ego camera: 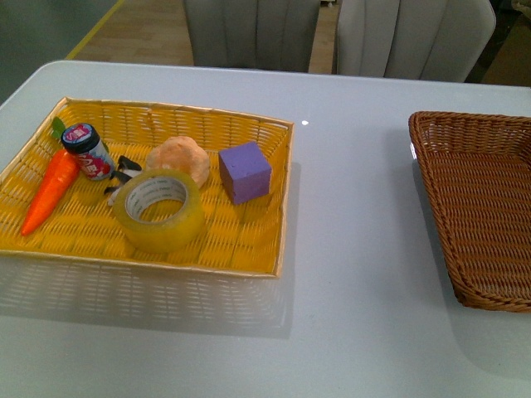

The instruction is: Move tape to another basket

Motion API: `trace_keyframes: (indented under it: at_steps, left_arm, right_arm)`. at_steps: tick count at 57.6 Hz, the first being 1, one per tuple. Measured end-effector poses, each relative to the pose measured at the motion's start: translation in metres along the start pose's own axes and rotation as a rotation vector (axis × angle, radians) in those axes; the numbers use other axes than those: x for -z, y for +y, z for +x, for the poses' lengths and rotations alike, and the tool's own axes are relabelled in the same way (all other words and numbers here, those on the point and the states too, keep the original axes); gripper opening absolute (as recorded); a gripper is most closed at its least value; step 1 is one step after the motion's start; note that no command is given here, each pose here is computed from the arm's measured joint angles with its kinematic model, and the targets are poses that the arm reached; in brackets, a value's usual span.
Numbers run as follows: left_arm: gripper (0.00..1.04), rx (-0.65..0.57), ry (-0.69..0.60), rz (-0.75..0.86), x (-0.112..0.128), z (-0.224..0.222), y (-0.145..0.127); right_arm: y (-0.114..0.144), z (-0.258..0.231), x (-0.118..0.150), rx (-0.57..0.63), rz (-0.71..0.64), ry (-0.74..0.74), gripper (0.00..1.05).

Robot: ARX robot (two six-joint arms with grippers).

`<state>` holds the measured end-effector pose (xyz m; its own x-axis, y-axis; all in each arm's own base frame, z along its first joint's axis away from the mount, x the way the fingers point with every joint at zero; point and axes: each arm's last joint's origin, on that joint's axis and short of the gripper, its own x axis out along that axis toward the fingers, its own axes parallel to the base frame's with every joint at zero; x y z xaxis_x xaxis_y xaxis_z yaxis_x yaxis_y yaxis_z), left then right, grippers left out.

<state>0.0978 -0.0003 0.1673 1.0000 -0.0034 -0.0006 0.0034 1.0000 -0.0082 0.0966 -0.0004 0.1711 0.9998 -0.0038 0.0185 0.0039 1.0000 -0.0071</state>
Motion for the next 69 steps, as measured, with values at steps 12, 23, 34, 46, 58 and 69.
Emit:
trace_keyframes:
  at_steps: [12, 23, 34, 46, 58, 69]
  left_arm:
    - [0.96, 0.0, 0.0, 0.0, 0.0, 0.0, 0.0]
    - [0.96, 0.0, 0.0, 0.0, 0.0, 0.0, 0.0]
    - [0.96, 0.0, 0.0, 0.0, 0.0, 0.0, 0.0]
    - [0.96, 0.0, 0.0, 0.0, 0.0, 0.0, 0.0]
    - [0.96, 0.0, 0.0, 0.0, 0.0, 0.0, 0.0]
    - [0.96, 0.0, 0.0, 0.0, 0.0, 0.0, 0.0]
  right_arm:
    - [0.0, 0.0, 0.0, 0.0, 0.0, 0.0, 0.96]
    - [-0.012, 0.017, -0.003, -0.08, 0.19, 0.623, 0.96]
    - [-0.057, 0.088, -0.019, 0.053, 0.171, 0.605, 0.96]
    - [-0.11, 0.173, 0.003, 0.131, 0.069, 0.631, 0.96]
    - [-0.145, 0.239, 0.054, 0.128, 0.015, 0.764, 0.96]
    - [-0.161, 0.276, 0.092, 0.13, -0.031, 0.859, 0.96]
